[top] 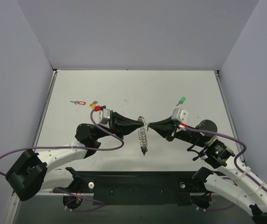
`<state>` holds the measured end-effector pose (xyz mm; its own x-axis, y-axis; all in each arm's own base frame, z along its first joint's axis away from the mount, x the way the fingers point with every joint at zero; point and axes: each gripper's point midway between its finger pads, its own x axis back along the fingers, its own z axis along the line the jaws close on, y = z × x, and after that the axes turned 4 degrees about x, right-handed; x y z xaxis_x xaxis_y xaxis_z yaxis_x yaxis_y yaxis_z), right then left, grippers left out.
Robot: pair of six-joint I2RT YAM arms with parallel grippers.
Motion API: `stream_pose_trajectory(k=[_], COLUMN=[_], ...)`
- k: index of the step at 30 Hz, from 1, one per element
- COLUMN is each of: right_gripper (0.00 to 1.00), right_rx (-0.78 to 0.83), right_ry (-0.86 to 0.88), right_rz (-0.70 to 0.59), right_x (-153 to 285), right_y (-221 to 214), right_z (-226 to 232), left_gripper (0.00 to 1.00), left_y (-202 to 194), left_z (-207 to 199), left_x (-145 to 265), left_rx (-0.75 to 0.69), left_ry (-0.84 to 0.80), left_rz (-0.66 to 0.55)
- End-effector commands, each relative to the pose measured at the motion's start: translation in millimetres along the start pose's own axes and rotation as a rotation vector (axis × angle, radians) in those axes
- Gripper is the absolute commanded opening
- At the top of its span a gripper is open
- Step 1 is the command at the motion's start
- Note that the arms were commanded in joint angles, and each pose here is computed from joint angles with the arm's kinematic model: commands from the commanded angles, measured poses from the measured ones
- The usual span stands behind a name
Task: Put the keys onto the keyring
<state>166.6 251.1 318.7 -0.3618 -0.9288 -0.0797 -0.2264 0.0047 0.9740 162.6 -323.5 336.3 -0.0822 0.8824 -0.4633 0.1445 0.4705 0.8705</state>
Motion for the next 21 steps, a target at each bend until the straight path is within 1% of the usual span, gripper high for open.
stream_pose_trajectory(k=[1, 21], right_gripper=[0.0, 0.0], right_rx=[0.024, 0.016], right_ry=[0.005, 0.01], right_rz=[-0.07, -0.073], right_x=[-3.8, -5.2], right_y=[17.0, 19.1], right_z=[0.3, 1.1], left_gripper=[0.0, 0.0], left_y=[80.4, 79.7], left_z=[-46.3, -47.8], left_x=[-7.1, -6.3], left_rx=[-0.224, -0.225], left_ry=[-0.179, -0.182], left_rz=[-0.284, -0.282])
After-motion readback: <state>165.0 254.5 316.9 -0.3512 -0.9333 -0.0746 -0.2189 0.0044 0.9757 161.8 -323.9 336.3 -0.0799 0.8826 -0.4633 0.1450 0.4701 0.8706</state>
